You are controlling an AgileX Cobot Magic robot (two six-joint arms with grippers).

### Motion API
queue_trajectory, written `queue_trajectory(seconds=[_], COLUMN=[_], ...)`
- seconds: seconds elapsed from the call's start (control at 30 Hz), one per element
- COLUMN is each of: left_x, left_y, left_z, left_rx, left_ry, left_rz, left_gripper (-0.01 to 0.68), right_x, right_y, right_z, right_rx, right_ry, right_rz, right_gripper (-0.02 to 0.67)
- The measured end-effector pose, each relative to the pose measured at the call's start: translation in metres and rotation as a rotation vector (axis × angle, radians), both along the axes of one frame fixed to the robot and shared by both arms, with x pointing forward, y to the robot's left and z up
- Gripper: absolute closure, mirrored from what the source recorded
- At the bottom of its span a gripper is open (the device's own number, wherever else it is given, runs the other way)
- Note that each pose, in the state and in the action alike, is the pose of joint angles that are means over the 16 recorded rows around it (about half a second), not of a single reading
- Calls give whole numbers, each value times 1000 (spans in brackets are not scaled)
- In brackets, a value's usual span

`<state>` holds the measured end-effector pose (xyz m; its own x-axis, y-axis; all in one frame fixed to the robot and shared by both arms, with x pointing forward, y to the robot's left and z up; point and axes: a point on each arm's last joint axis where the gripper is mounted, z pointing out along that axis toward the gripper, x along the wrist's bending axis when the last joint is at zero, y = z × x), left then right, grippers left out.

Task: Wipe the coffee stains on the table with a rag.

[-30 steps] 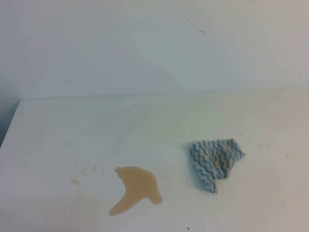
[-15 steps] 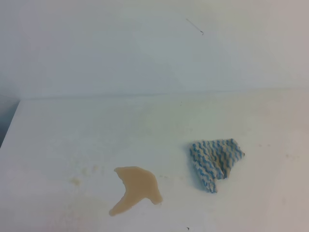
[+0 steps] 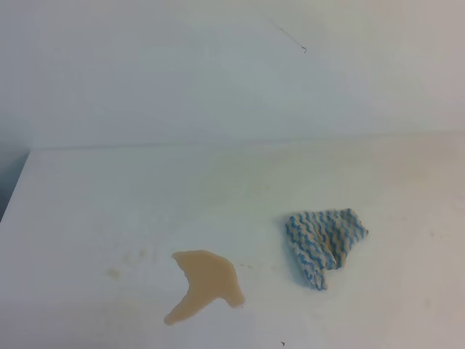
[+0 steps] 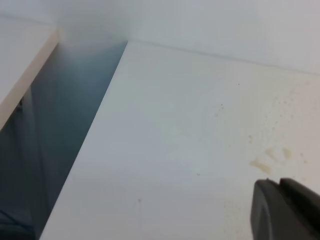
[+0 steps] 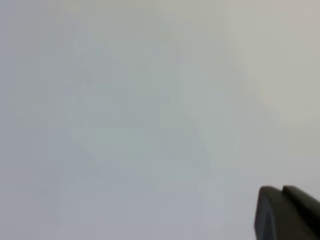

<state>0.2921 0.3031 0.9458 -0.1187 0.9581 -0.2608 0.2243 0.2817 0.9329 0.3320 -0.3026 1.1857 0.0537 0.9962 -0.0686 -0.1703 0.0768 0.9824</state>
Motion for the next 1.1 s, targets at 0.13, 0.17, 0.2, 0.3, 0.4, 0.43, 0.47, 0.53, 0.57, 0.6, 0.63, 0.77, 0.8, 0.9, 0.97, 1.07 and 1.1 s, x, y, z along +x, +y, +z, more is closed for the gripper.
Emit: queue_trajectory(seconds=[0.13, 0.17, 0.2, 0.3, 0.4, 0.43, 0.47, 0.53, 0.57, 0.6, 0.63, 0.77, 0.8, 0.9, 0.97, 1.07, 1.1], left_x=[0, 0, 0, 0, 0, 0, 0, 0, 0, 0, 0, 0, 0, 0, 0, 0, 0], left_y=[0, 0, 0, 0, 0, 0, 0, 0, 0, 0, 0, 0, 0, 0, 0, 0, 0], left_z=[0, 0, 0, 0, 0, 0, 0, 0, 0, 0, 0, 0, 0, 0, 0, 0, 0], left_rx=[0, 0, 0, -1, -1, -1, -1, -1, -1, -1, -1, -1, -1, -1, 0, 0, 0], left_ry=[0, 0, 1, 0, 0, 0, 0, -1, -1, -1, 0, 2, 2, 2, 2, 3, 3], left_rz=[0, 0, 0, 0, 0, 0, 0, 0, 0, 0, 0, 0, 0, 0, 0, 0, 0], left_gripper=[674, 674, 674, 674, 674, 674, 674, 674, 674, 674, 674, 674, 674, 674, 674, 674, 674], right_x=[32, 39, 46, 65, 79, 83, 88, 96, 100, 103, 107, 122, 126, 137, 144, 153, 155], right_y=[3, 5, 6, 11, 16, 18, 19, 22, 24, 25, 26, 30, 31, 36, 40, 49, 53], right_z=[-16, -21, -27, -44, -60, -65, -69, -78, -82, -86, -90, -106, -110, -123, -132, -146, -150], right_rx=[93, 119, 145, 231, 321, 350, 378, 425, 443, 457, 468, 497, 500, 493, 468, 409, 387], right_ry=[280, 348, 413, 591, 740, 782, 821, 887, 915, 941, 965, 1048, 1067, 1120, 1151, 1189, 1198], right_rz=[66, 83, 100, 149, 197, 212, 227, 255, 267, 280, 292, 342, 356, 398, 430, 479, 495], right_gripper=[652, 652, 652, 652, 652, 652, 652, 652, 652, 652, 652, 652, 652, 646, 634, 599, 581])
